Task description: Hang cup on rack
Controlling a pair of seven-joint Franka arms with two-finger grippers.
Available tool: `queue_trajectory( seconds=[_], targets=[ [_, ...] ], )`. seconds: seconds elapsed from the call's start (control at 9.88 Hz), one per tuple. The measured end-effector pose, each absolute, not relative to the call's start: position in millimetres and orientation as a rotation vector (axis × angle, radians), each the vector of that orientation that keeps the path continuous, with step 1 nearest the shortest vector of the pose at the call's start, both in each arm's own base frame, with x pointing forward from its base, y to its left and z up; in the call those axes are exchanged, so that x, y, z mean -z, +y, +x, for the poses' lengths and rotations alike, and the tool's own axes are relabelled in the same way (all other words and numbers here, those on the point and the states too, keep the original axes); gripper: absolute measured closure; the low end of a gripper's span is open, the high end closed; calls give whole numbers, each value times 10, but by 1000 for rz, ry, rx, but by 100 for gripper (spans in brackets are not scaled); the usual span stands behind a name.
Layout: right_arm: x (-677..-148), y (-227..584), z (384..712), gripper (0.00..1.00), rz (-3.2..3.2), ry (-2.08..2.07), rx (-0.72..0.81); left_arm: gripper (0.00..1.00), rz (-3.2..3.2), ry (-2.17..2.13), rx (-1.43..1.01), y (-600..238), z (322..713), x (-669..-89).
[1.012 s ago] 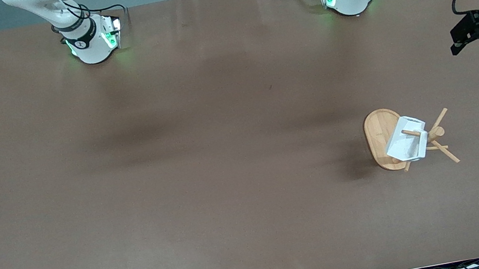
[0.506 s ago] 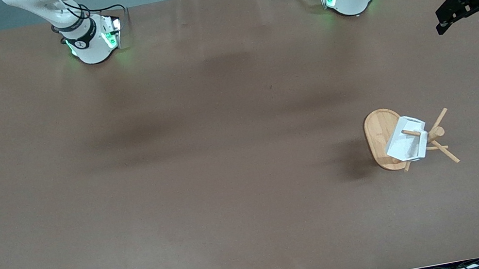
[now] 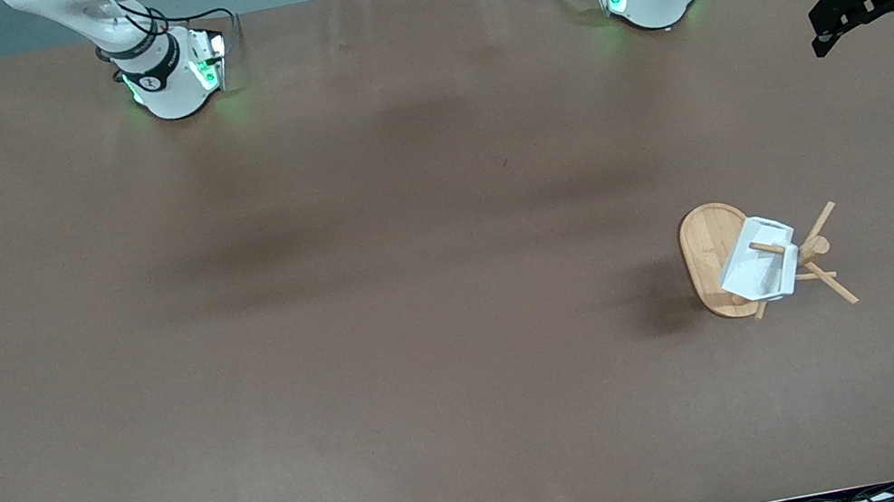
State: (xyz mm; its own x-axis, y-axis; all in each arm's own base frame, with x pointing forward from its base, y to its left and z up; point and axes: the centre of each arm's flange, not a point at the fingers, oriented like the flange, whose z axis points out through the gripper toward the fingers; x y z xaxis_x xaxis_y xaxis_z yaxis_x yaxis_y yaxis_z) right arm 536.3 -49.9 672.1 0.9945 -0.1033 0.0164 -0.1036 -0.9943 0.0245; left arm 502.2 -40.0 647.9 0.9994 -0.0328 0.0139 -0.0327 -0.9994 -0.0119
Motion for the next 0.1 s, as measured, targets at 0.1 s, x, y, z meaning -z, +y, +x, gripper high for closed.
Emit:
queue_trajectory(
  seconds=[0.1],
  targets=[
    [-6721,-499,5363,0,3112,-162,-24,0,-3129,49,25,-393,5045,-6486]
  ],
)
